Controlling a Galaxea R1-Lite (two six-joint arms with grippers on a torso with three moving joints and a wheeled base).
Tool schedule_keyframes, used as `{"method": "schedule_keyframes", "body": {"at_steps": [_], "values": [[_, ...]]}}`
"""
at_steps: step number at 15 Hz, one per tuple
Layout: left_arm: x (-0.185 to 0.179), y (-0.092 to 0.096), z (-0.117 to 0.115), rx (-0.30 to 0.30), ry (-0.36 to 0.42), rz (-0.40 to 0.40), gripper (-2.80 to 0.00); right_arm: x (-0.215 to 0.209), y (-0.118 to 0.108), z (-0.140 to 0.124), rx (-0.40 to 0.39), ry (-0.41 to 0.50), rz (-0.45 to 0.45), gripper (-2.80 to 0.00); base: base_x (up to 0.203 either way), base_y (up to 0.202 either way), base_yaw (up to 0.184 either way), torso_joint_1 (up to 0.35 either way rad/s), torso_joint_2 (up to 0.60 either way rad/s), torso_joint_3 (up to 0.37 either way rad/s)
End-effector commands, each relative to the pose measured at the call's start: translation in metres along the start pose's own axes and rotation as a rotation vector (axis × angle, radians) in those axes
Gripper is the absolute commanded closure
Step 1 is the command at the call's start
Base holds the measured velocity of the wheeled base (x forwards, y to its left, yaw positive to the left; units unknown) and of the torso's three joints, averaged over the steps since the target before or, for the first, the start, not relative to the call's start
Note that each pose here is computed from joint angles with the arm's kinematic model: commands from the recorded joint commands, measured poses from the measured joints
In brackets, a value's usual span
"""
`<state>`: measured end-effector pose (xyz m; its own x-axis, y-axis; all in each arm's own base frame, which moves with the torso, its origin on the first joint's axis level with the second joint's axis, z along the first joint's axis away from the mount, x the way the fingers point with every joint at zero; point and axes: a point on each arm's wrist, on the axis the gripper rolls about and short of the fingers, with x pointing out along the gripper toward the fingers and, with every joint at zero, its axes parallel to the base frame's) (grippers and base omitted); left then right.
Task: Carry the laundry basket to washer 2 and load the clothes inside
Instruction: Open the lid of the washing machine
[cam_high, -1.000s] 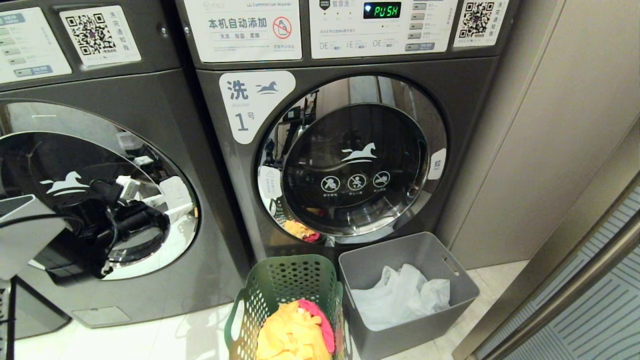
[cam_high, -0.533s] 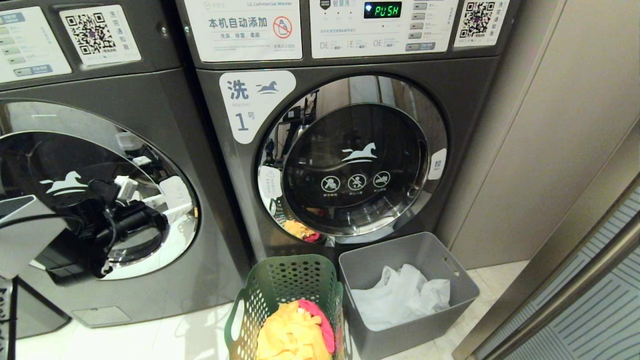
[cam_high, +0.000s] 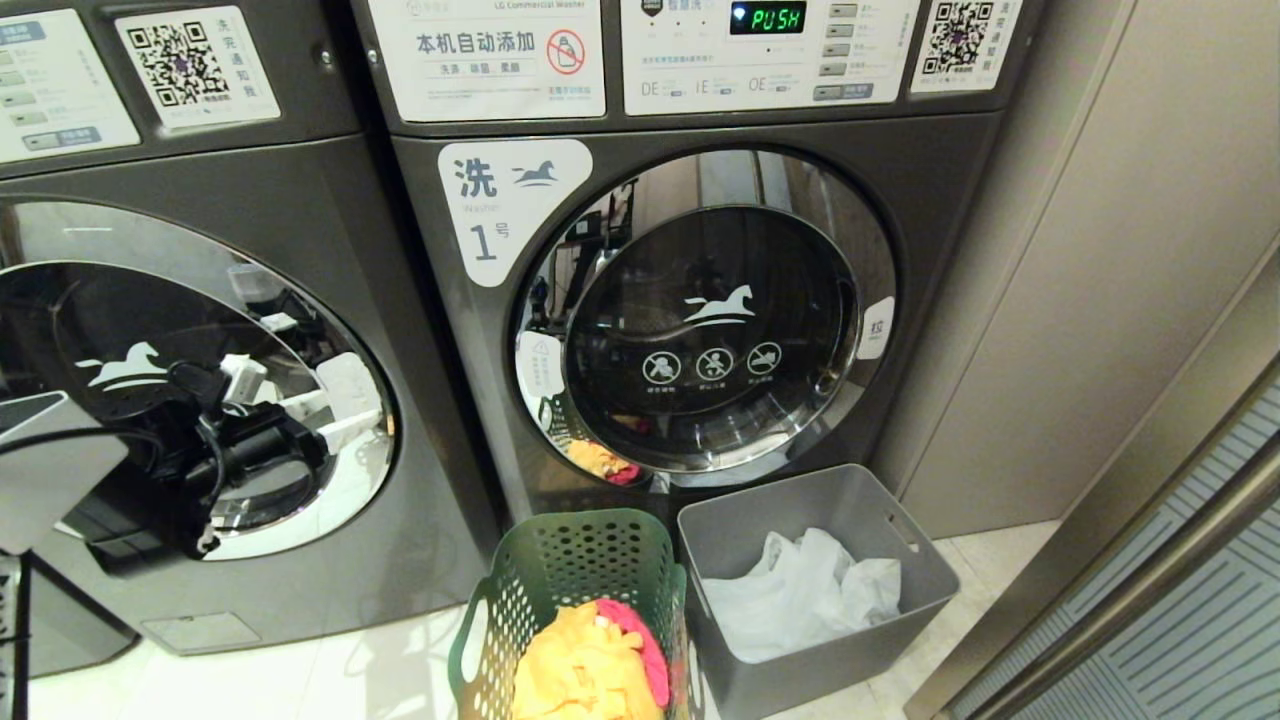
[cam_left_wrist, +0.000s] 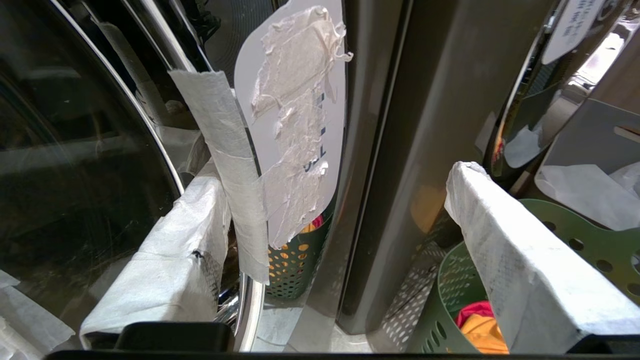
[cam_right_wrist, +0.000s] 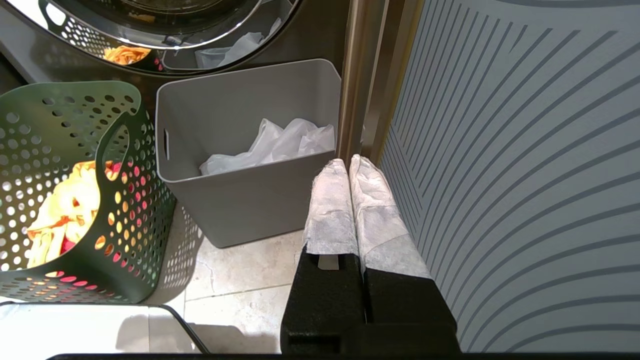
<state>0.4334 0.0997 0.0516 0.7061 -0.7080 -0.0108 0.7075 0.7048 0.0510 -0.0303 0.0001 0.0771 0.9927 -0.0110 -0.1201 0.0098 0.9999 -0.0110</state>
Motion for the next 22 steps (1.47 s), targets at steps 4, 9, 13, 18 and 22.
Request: {"method": "schedule_keyframes", "body": {"at_steps": [4,9,13,18,22], "values": [[-0.001,-0.013,-0.004,-0.003,-0.002,-0.054,-2.80,0.000,0.000,0.000,0.000,0.002,0.000,0.00,0.000,0.000,0.000,0.000,0.00,0.000],[-0.016,-0.012,-0.006,-0.002,0.005,-0.009,-2.80,0.000,0.000,0.000,0.000,0.003,-0.001,0.00,0.000,0.000,0.000,0.000,0.00,0.000],[-0.060,0.006,0.004,0.009,0.006,0.113,-2.80,0.000,0.000,0.000,0.000,0.002,0.000,0.00,0.000,0.000,0.000,0.000,0.00,0.000],[-0.101,0.014,0.019,0.064,0.007,0.212,-2.80,0.000,0.000,0.000,0.000,0.003,0.001,0.00,0.000,0.000,0.000,0.000,0.00,0.000],[-0.126,0.006,0.037,0.084,0.008,0.265,-2.80,0.000,0.000,0.000,0.000,0.001,0.000,0.00,0.000,0.000,0.000,0.000,0.00,0.000]]}}
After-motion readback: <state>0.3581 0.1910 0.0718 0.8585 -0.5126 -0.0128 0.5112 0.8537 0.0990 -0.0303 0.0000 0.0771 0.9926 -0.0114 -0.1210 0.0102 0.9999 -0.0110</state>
